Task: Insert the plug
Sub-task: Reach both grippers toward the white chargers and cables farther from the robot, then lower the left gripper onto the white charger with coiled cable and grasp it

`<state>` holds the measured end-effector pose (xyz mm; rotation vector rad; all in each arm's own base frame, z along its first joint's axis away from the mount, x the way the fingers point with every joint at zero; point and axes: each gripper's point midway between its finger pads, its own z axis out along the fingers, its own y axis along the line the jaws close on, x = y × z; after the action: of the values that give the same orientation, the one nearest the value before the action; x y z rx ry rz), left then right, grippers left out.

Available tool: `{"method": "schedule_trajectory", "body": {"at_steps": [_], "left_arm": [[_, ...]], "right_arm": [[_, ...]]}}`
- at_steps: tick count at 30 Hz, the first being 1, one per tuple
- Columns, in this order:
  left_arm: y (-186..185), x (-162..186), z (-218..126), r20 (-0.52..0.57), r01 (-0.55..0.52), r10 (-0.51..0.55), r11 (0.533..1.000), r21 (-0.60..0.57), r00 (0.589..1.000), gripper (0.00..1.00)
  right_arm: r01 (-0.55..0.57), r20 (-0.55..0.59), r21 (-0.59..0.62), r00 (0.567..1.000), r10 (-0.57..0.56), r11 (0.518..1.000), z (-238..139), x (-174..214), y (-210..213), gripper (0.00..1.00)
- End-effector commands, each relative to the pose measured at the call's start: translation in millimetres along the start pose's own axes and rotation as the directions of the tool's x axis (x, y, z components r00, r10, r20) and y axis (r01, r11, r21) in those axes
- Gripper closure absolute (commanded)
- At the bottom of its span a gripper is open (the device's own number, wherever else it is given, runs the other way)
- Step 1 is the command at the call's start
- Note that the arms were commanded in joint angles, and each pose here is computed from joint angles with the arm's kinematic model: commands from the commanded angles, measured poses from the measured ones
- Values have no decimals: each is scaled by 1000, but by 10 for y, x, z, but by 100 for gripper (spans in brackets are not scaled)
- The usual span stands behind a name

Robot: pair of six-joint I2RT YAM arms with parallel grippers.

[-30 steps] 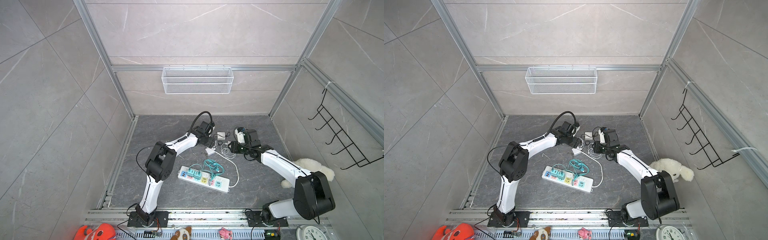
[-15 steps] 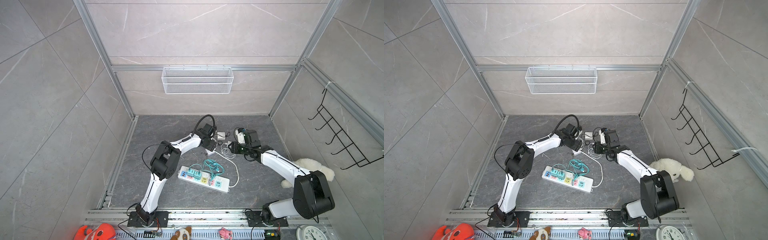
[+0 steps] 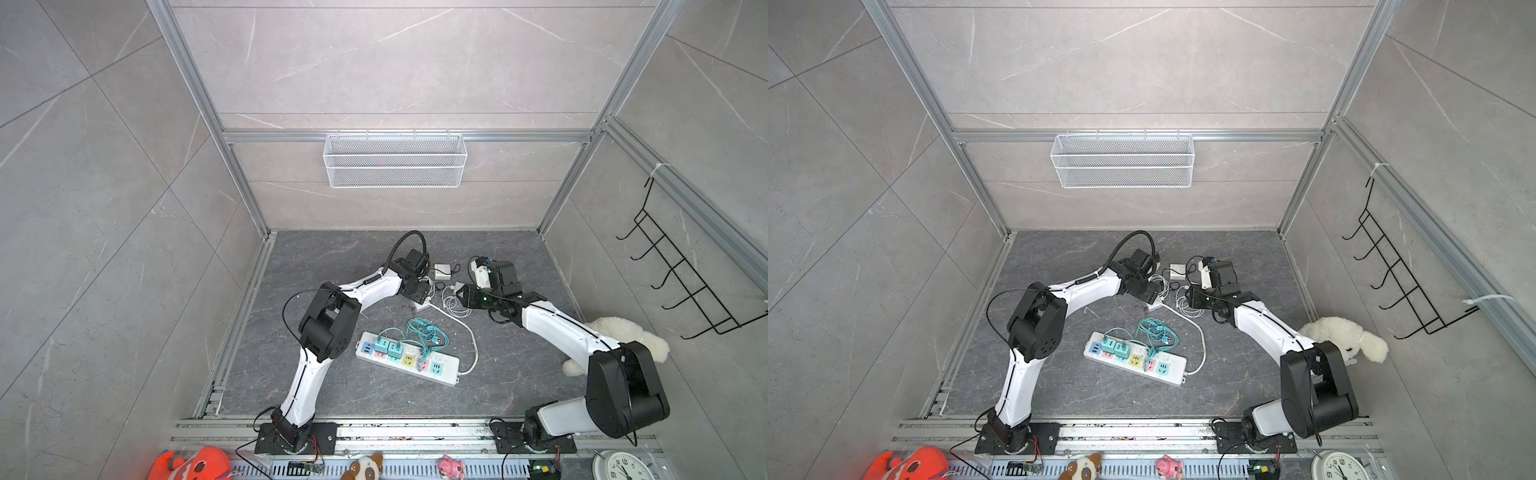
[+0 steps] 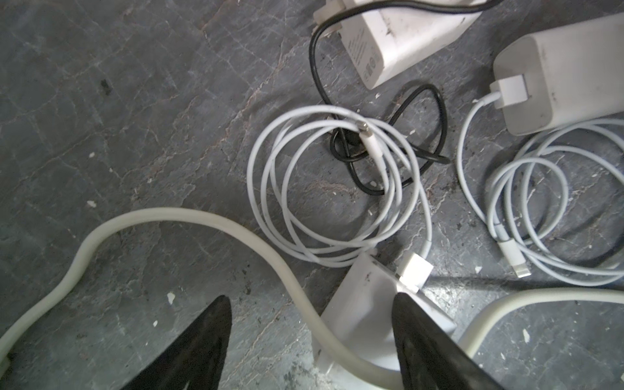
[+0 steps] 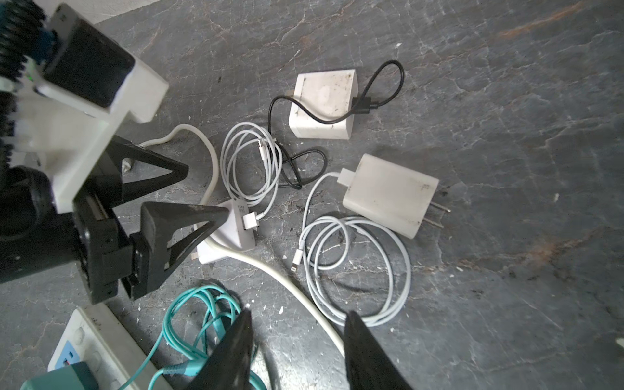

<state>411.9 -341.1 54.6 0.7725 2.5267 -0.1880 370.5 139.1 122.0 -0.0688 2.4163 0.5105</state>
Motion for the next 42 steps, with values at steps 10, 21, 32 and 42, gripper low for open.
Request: {"method": "schedule_trajectory", "body": {"at_steps": [10, 21, 32, 42], "left_arm": [[14, 526, -177, -146, 5, -12, 999, -51, 989, 24], [-152, 734, -212, -198, -13, 4, 999, -45, 980, 25], [-159, 540, -195, -140, -66, 55, 995, -73, 989, 25], [-283, 292, -190, -85, -64, 61, 998, -23, 995, 25]], "right_arm": [[1, 14, -14, 1000, 0, 1000, -12, -14, 1, 53], [1, 10, -22, 1000, -1, 1000, -6, 1, 3, 53], [11, 15, -42, 1000, -10, 999, -38, -2, 43, 53], [9, 26, -49, 1000, -8, 999, -75, -22, 55, 52]]}}
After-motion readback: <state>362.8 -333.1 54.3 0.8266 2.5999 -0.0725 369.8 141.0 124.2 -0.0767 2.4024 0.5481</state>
